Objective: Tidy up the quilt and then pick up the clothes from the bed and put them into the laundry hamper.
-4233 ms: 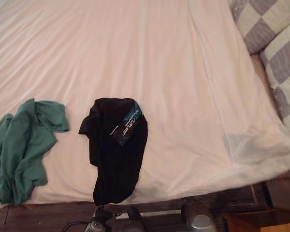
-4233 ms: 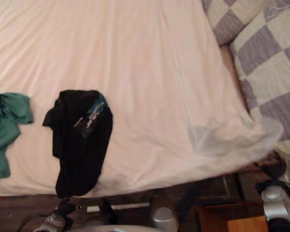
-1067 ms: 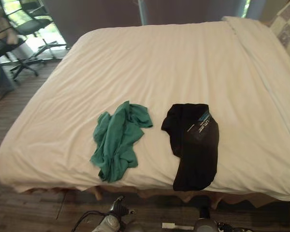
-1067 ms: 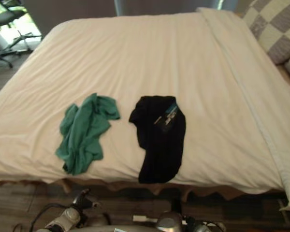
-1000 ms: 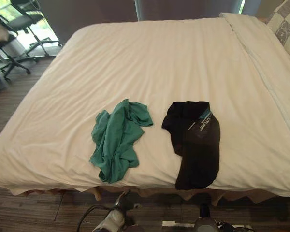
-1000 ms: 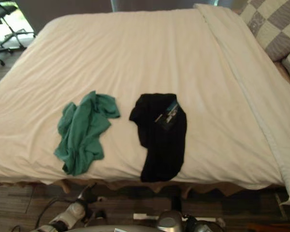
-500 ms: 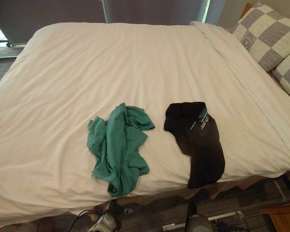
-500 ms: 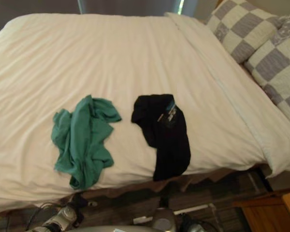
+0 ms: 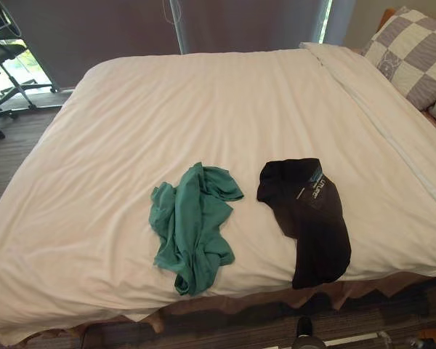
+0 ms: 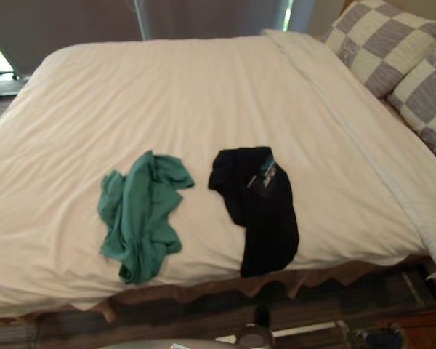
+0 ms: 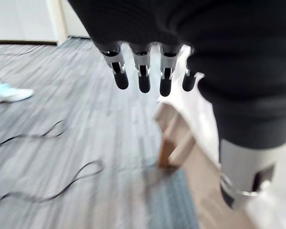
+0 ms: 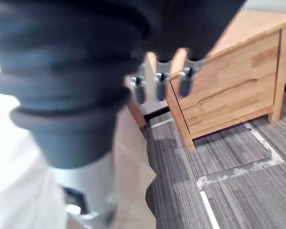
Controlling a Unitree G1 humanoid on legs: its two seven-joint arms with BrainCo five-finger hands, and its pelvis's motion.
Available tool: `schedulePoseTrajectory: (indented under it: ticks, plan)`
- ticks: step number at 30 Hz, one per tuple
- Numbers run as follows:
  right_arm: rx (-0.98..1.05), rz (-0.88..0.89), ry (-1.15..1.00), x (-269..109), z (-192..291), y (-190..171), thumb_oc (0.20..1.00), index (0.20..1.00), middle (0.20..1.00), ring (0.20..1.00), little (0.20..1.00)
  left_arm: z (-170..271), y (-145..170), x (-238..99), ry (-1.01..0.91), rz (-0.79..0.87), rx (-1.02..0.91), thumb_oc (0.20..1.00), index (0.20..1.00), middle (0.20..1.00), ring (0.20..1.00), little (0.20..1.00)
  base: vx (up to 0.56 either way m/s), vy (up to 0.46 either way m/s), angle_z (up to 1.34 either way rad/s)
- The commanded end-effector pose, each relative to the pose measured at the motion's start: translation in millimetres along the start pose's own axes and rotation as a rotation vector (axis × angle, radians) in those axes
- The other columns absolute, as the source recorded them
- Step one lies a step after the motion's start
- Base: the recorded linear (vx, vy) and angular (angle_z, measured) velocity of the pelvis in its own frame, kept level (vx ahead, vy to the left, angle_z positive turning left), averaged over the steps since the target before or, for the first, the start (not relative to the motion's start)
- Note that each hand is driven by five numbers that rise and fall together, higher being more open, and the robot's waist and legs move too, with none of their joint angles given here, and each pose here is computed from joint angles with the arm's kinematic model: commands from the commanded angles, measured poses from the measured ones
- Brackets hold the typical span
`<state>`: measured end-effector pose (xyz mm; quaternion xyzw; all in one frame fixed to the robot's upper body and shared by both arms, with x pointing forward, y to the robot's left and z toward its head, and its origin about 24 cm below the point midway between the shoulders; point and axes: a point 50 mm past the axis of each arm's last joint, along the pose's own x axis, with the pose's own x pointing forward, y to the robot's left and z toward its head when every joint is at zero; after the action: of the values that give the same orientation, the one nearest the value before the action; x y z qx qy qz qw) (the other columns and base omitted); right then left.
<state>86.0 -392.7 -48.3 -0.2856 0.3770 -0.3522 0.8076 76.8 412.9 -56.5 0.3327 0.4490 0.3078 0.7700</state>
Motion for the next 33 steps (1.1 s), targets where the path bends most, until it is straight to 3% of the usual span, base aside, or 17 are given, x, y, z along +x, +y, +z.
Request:
schedulePoseTrajectory:
  ticks: [1,6,10,14,21,24,25,26,27,28,29,30,33]
  plan:
    - [-0.109,-0.190,-0.260,12.6,56.7,-34.4,1.000,1.000,1.000,1.000,1.000,94.5,68.0,1.5,-0.433,0.301,0.050,1.000,1.000,1.000,1.000,1.000,0.00,0.000,0.00]
    - [-0.280,-0.284,-0.671,-0.7,149.4,-61.8,1.000,1.000,1.000,1.000,1.000,197.4,100.1,-52.0,-0.953,0.387,-0.042,1.000,1.000,1.000,1.000,1.000,-0.01,-0.002,-0.01]
    - [-0.362,-0.255,-0.920,-19.9,210.4,-46.5,1.000,1.000,1.000,1.000,1.000,255.7,71.1,-86.3,-1.208,0.252,0.082,1.000,1.000,1.000,1.000,1.000,0.00,-0.017,-0.07]
    - [-0.384,-0.242,-1.070,-40.6,242.6,-35.1,1.000,1.000,1.000,1.000,1.000,279.5,40.0,-107.9,-1.333,0.147,0.250,1.000,1.000,1.000,1.000,1.000,-0.02,-0.016,0.00]
    - [-0.390,-0.247,-1.222,-61.9,279.1,-27.2,1.000,1.000,1.000,1.000,1.000,306.6,8.7,-97.7,-1.272,0.148,0.350,1.000,1.000,1.000,1.000,1.000,-0.18,-0.006,-0.10]
    - [-0.400,-0.242,-1.244,-64.4,283.9,-25.4,1.000,1.000,1.000,1.000,1.000,299.0,0.2,-66.5,-1.093,0.189,0.474,1.000,1.000,1.000,1.000,1.000,-0.14,-0.026,-0.11]
    - [-0.448,-0.269,-1.268,-66.0,289.0,-27.4,1.000,1.000,1.000,1.000,1.000,284.8,-3.7,-39.9,-0.927,0.194,0.576,1.000,1.000,1.000,1.000,1.000,-0.11,-0.036,-0.10]
    - [-0.448,-0.271,-1.269,-65.9,289.5,-27.7,1.000,1.000,1.000,1.000,1.000,286.1,-4.3,-40.0,-0.929,0.195,0.575,1.000,1.000,1.000,1.000,1.000,-0.13,-0.037,-0.12]
    - [-0.493,-0.308,-1.300,-68.7,298.6,-33.2,1.000,1.000,1.000,1.000,1.000,261.6,-2.1,-15.1,-0.757,0.189,0.660,1.000,1.000,1.000,1.000,1.000,-0.07,-0.012,-0.08]
    - [-0.492,-0.310,-1.302,-68.8,299.6,-33.4,1.000,1.000,1.000,1.000,1.000,262.4,-2.0,-15.2,-0.758,0.191,0.658,1.000,1.000,1.000,1.000,1.000,-0.12,-0.034,-0.03]
    - [-0.509,-0.337,-1.323,-71.0,309.2,-37.9,1.000,1.000,1.000,1.000,1.000,244.0,-2.9,-3.4,-0.664,0.157,0.697,0.304,0.304,0.304,0.304,0.304,-0.07,-0.025,0.03]
    - [-0.509,-0.337,-1.325,-71.1,310.1,-37.7,1.000,1.000,1.000,1.000,1.000,243.8,-2.7,-3.2,-0.663,0.157,0.695,0.200,0.200,0.200,0.200,0.200,-0.07,-0.034,0.02]
    - [-0.540,-0.380,-1.388,-80.9,341.3,-45.5,1.000,1.000,1.000,1.000,1.000,223.6,-1.2,4.9,-0.608,0.115,0.713,0.200,0.200,0.200,0.200,0.200,-0.07,-0.044,-0.01]
